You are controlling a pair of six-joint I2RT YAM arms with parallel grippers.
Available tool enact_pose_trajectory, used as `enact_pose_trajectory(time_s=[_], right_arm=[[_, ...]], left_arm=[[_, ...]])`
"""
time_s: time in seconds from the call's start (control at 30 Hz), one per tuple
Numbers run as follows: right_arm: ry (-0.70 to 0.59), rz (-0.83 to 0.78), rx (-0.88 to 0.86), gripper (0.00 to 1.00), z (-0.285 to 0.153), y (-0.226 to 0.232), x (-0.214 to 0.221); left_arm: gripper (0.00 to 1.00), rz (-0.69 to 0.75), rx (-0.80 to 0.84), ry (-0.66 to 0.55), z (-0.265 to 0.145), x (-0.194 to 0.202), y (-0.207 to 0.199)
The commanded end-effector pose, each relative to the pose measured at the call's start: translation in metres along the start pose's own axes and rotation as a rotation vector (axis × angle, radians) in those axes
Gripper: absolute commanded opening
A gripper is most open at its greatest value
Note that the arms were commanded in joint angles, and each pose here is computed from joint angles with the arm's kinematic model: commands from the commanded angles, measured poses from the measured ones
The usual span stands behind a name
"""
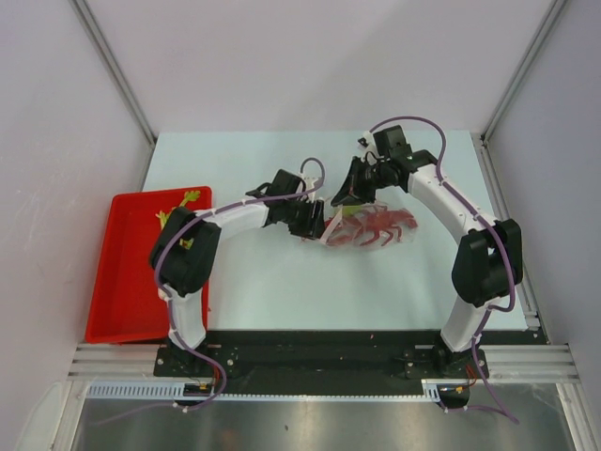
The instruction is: Open the zip-top bag and remove the fake food
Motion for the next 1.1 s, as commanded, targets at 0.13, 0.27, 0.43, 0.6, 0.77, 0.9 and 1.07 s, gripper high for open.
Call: enact_pose_trajectory(time_s=[0.13, 0.27, 0.43, 0.6, 0.77, 0.9, 1.07], right_arm=[[-0.021, -0.017, -0.048, 0.00, -0.014, 0.010, 0.000], [-0.029, -0.031, -0.041, 0.00, -0.014, 0.008, -0.001], [-0.055, -0.048, 0.008, 0.00, -0.015, -0.001, -0.004], [-0.095, -0.092, 0.086, 0.00, -0.018, -0.014, -0.008], [-0.158, -0.133, 0.162, 0.00, -0.024, -0.023, -0.015], [-0.176, -0.174, 0.217, 0.00, -0.027, -0.029, -0.014], [-0.158, -0.201, 0.234, 0.00, -0.023, -0.031, -0.010]], left_arm=[[0.21, 0.069, 0.105, -0.061, -0.005, -0.019, -0.019], [0.00, 0.080, 0.097, -0.069, -0.013, -0.027, -0.023], [0.00, 0.110, 0.107, -0.098, -0.034, -0.046, -0.038], [0.00, 0.141, 0.065, -0.181, -0.069, -0.061, -0.054], [0.00, 0.149, 0.075, -0.226, -0.090, -0.063, -0.067], [0.00, 0.155, 0.119, -0.291, -0.111, -0.074, -0.084], [0.00, 0.173, 0.130, -0.340, -0.124, -0.093, -0.095]])
Point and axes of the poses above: each gripper's point midway between its finger pads, its own z axis out along the fingers, its own y axis along the line the jaws close on, x = y × z, the point moved 6 cm from there along -z, back along the fingers, and after that the axes turned 12 degrees about z, right-handed, at the moved point
